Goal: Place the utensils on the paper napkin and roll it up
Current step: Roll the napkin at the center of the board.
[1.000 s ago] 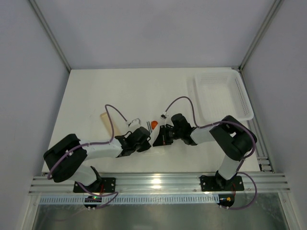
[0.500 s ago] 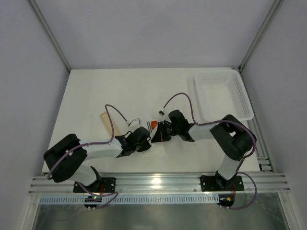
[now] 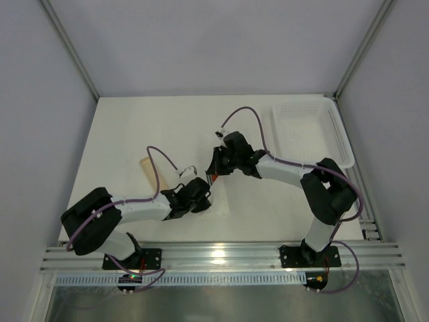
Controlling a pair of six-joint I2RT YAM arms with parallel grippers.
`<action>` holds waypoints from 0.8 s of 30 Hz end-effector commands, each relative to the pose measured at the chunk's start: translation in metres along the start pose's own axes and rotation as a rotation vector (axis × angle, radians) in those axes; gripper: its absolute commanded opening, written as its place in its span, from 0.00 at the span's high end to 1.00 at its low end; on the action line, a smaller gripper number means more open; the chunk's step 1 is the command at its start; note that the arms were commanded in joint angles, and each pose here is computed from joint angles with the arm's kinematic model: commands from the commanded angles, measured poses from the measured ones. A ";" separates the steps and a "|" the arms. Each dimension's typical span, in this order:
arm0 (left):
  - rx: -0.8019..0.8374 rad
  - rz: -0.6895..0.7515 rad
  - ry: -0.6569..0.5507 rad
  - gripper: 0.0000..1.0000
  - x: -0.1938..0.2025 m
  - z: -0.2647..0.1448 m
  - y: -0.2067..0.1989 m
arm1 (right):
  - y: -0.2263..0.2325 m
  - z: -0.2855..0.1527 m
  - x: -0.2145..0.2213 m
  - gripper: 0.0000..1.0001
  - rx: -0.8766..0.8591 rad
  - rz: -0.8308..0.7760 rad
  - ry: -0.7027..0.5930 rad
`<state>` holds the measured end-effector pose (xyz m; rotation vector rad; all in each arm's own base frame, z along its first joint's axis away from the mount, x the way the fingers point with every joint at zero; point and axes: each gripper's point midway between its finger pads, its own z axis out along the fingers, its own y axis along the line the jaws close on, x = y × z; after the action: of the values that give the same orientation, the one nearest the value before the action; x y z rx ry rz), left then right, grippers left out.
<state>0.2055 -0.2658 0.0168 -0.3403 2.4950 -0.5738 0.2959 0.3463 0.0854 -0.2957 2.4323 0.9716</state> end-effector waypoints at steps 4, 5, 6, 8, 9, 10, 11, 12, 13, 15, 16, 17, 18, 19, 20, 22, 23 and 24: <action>-0.129 0.074 0.033 1.00 0.013 0.001 0.037 | -0.005 0.008 -0.003 0.96 0.149 -0.041 0.043; -0.127 0.073 0.034 1.00 0.013 0.001 0.037 | -0.002 0.012 -0.004 0.96 0.150 -0.045 0.046; -0.126 0.073 0.033 1.00 0.013 0.001 0.036 | 0.001 0.013 -0.002 0.96 0.149 -0.050 0.054; -0.125 0.071 0.034 1.00 0.013 0.000 0.037 | 0.004 0.014 -0.003 0.96 0.158 -0.053 0.058; -0.122 0.069 0.034 1.00 0.013 0.000 0.037 | 0.004 0.016 -0.001 0.96 0.165 -0.055 0.065; -0.121 0.067 0.035 1.00 0.014 0.000 0.037 | 0.003 0.016 0.001 0.96 0.187 -0.056 0.068; -0.121 0.067 0.037 1.00 0.014 0.001 0.038 | 0.005 0.017 0.000 0.96 0.193 -0.060 0.065; -0.120 0.065 0.036 1.00 0.014 0.001 0.037 | 0.003 0.019 0.003 0.96 0.202 -0.059 0.074; -0.120 0.065 0.038 1.00 0.015 0.001 0.038 | 0.002 0.020 0.005 0.96 0.217 -0.061 0.081; -0.120 0.065 0.040 1.00 0.015 0.001 0.038 | 0.001 0.022 0.007 0.96 0.236 -0.061 0.085; -0.118 0.063 0.039 1.00 0.015 0.001 0.038 | 0.000 0.023 0.009 0.96 0.247 -0.064 0.089; -0.116 0.061 0.037 1.00 0.015 0.001 0.037 | 0.001 0.024 0.009 0.96 0.248 -0.065 0.091; -0.118 0.062 0.039 1.00 0.015 0.001 0.038 | 0.000 0.025 0.011 0.96 0.250 -0.065 0.097; -0.118 0.062 0.039 1.00 0.016 0.001 0.038 | -0.002 0.026 0.014 0.96 0.263 -0.066 0.107; -0.118 0.062 0.039 1.00 0.016 0.001 0.038 | -0.001 0.027 0.014 0.96 0.268 -0.067 0.104; -0.117 0.061 0.038 1.00 0.015 0.001 0.038 | -0.004 0.029 0.016 0.96 0.282 -0.071 0.109; -0.116 0.059 0.037 1.00 0.015 0.001 0.037 | -0.004 0.030 0.015 0.96 0.288 -0.072 0.107; -0.114 0.059 0.037 1.00 0.015 0.001 0.036 | -0.004 0.030 0.015 0.96 0.293 -0.075 0.110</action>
<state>0.2053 -0.2660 0.0168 -0.3409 2.4955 -0.5754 0.2876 0.3597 0.0481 -0.3499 2.6232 0.6076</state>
